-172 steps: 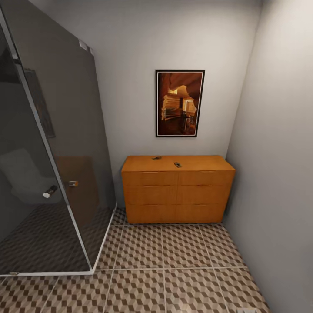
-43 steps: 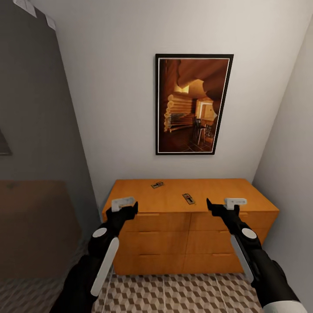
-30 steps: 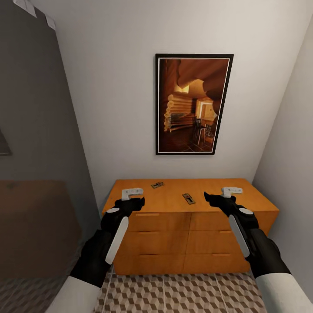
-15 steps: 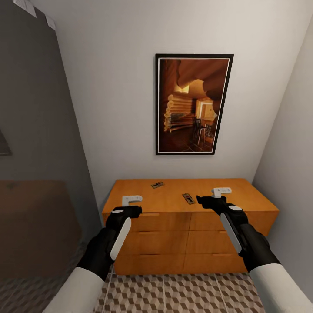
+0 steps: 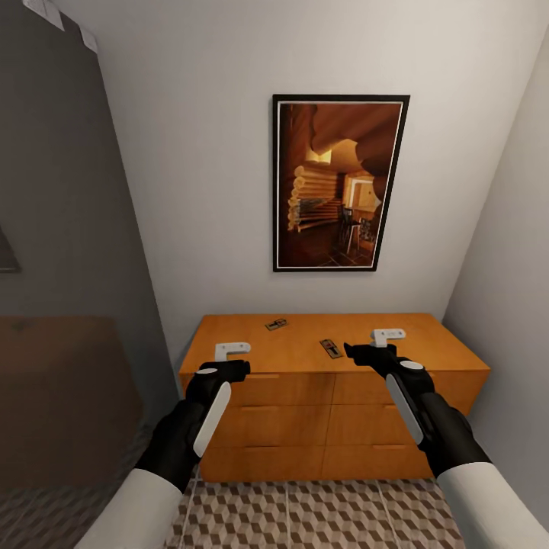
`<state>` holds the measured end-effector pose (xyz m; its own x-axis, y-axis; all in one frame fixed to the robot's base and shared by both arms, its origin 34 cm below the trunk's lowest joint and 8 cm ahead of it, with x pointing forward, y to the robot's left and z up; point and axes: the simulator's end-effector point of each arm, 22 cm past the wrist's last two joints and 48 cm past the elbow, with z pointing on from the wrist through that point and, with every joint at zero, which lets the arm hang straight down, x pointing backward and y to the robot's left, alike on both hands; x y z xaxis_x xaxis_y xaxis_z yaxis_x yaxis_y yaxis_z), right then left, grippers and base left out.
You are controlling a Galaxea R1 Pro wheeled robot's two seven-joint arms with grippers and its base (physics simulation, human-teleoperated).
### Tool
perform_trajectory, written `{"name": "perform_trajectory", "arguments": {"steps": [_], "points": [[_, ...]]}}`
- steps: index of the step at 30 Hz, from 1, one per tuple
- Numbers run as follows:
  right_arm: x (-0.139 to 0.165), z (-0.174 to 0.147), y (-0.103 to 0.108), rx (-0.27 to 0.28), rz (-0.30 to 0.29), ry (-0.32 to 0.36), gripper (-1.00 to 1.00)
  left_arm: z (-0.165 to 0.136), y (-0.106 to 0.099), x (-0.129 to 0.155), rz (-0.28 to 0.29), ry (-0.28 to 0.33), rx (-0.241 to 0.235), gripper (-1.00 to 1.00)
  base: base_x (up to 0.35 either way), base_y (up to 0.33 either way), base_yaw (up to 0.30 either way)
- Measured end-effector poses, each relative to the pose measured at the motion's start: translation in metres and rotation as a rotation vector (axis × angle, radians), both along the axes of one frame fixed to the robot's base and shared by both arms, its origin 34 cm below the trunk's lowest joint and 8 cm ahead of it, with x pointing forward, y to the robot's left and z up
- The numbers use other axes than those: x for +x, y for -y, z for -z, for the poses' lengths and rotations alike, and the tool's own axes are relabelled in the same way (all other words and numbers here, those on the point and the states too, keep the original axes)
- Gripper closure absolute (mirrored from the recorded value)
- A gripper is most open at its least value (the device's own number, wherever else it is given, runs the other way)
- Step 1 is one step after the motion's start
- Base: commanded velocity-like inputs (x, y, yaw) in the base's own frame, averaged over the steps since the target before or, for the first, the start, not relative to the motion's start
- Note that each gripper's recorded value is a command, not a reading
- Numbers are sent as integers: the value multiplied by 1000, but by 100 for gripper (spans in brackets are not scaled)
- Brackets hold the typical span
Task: Take the four mousetraps from the cabinet in the bathroom and place them on the bathroom floor. Make sure all four end up on the same floor surface, and ensure that at least two of them are either under or directly next to the same bathroom sink.
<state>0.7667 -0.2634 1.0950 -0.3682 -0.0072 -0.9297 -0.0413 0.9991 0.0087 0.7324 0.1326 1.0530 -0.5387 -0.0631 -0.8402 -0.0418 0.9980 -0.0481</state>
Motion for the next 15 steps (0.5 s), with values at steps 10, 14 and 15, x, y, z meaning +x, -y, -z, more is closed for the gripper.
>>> {"name": "perform_trajectory", "arguments": {"steps": [10,14,15], "points": [[1,-1,0,3,1,11,-100,-1,7,-1,17,5,11,-100,165,0,0],[1,3,1,4,4,13,-100,-2,14,-2,35,9,23,-100,236,0,0],[2,3,1,4,4,14,-100,-2,14,-2,38,9,25,-100,141,0,0]]}}
